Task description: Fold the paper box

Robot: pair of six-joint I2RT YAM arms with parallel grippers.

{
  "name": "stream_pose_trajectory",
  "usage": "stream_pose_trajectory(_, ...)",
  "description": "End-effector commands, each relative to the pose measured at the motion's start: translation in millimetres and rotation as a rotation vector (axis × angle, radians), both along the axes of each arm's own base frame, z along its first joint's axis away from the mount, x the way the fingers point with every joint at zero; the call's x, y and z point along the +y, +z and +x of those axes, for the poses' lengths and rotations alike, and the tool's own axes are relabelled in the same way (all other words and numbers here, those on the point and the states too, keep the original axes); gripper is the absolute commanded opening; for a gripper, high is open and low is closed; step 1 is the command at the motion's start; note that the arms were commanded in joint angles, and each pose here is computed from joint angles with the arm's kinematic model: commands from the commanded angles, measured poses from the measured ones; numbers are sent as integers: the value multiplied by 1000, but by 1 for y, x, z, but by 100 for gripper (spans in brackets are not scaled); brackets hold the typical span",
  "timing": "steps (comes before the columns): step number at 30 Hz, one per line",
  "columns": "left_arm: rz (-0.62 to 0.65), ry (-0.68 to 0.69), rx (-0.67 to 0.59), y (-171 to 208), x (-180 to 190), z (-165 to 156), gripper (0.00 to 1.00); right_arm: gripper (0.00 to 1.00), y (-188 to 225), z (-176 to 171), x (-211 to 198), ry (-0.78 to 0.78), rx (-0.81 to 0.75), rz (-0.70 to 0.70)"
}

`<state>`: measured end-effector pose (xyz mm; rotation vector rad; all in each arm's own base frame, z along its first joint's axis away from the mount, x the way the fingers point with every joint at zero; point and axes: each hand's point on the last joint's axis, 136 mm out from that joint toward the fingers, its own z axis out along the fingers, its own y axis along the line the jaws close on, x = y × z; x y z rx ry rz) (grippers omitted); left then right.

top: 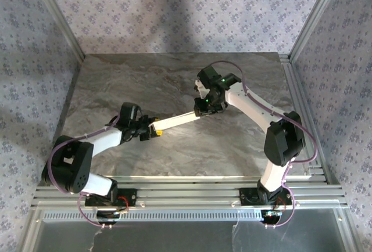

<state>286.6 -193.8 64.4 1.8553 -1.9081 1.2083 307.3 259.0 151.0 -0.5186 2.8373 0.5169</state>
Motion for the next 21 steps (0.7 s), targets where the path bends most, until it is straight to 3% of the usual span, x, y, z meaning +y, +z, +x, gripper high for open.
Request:
stream_pose_trajectory(1,-190,315,327,3,0,4,33,54,34,-2,-1,-21,-133,63)
stream_pose_trajectory(4,-189,315,332,3,1,4,33,79,54,9,-23,-206,-188,136)
stream_pose_trajectory(5,-187,314,333,3,2,4,33,82,55,12,-30,-297,-160,175)
stream_pose_trajectory(9,-186,313,335,3,2,5,32,80,40,10,-45,-626,103,305)
stream_pose_trajectory(15,-184,301,334,3,1,7,32,83,-9,-16,-50,-1054,504,379)
stream_pose_trajectory(18,-182,293,331,3,0,7,31,85,-16,-11,-34,-1180,625,501)
stream_pose_trajectory(21,-181,287,333,1,0,7,30,85,-23,-1,-30,-1268,715,534)
